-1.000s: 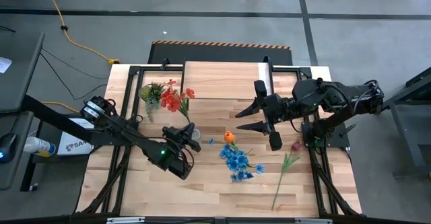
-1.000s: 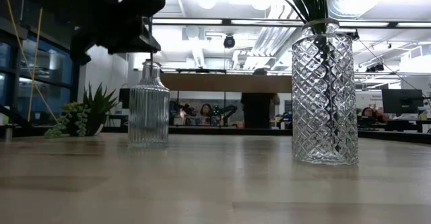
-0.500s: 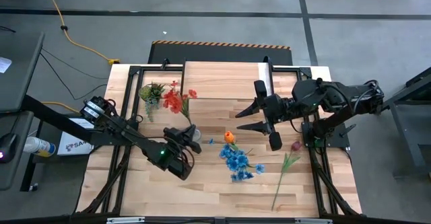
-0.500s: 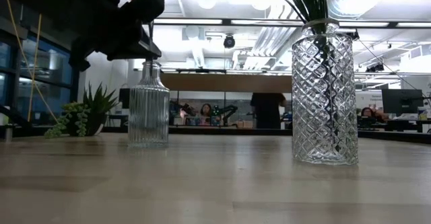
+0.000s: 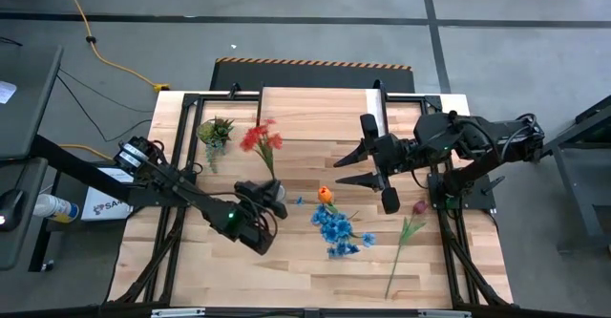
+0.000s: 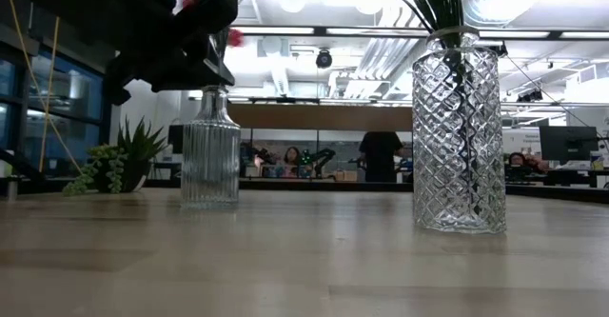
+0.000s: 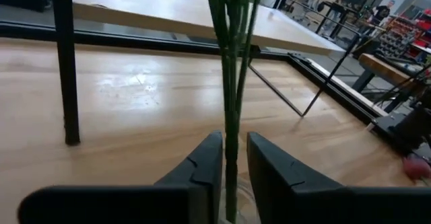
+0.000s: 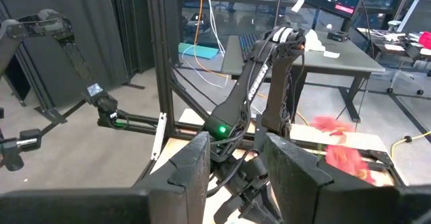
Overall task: Pick and place flowers into a vace then onto a shelf
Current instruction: Put the red flowers into the left transparent vase
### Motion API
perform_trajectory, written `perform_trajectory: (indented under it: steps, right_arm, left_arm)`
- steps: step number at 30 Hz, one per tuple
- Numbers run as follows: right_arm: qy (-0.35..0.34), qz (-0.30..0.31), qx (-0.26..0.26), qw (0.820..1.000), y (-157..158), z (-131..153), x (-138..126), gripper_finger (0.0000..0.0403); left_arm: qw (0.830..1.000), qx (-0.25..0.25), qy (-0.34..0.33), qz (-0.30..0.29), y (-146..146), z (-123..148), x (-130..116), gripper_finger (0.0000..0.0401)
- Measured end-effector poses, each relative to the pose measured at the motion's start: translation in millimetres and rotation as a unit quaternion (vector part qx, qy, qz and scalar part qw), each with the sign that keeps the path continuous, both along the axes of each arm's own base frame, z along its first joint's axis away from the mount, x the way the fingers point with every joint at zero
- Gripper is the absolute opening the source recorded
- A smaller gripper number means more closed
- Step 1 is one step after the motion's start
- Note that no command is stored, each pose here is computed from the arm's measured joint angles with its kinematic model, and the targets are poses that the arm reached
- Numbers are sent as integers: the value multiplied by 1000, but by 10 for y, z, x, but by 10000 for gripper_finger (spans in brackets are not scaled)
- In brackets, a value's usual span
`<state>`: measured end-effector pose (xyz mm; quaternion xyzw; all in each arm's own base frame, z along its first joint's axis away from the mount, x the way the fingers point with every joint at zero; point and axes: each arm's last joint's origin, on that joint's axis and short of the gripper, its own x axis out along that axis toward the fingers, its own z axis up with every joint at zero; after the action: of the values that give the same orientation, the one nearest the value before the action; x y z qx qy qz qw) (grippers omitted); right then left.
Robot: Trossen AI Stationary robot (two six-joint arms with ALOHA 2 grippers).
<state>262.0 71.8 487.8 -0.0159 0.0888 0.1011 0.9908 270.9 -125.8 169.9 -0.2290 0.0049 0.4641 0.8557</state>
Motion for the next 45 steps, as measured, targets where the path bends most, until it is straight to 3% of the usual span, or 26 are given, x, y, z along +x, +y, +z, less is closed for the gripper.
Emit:
perform_trajectory:
  steps: [22, 45]
  right_arm:
    - [2, 2, 10, 1000, 3, 0, -1, 134]
    - [2, 2, 10, 1000, 3, 0, -1, 134]
  left_arm:
    - [1000, -12, -4, -5, -16, 6, 7, 115]
    - [998, 18, 20, -48, -234, 0, -149, 115]
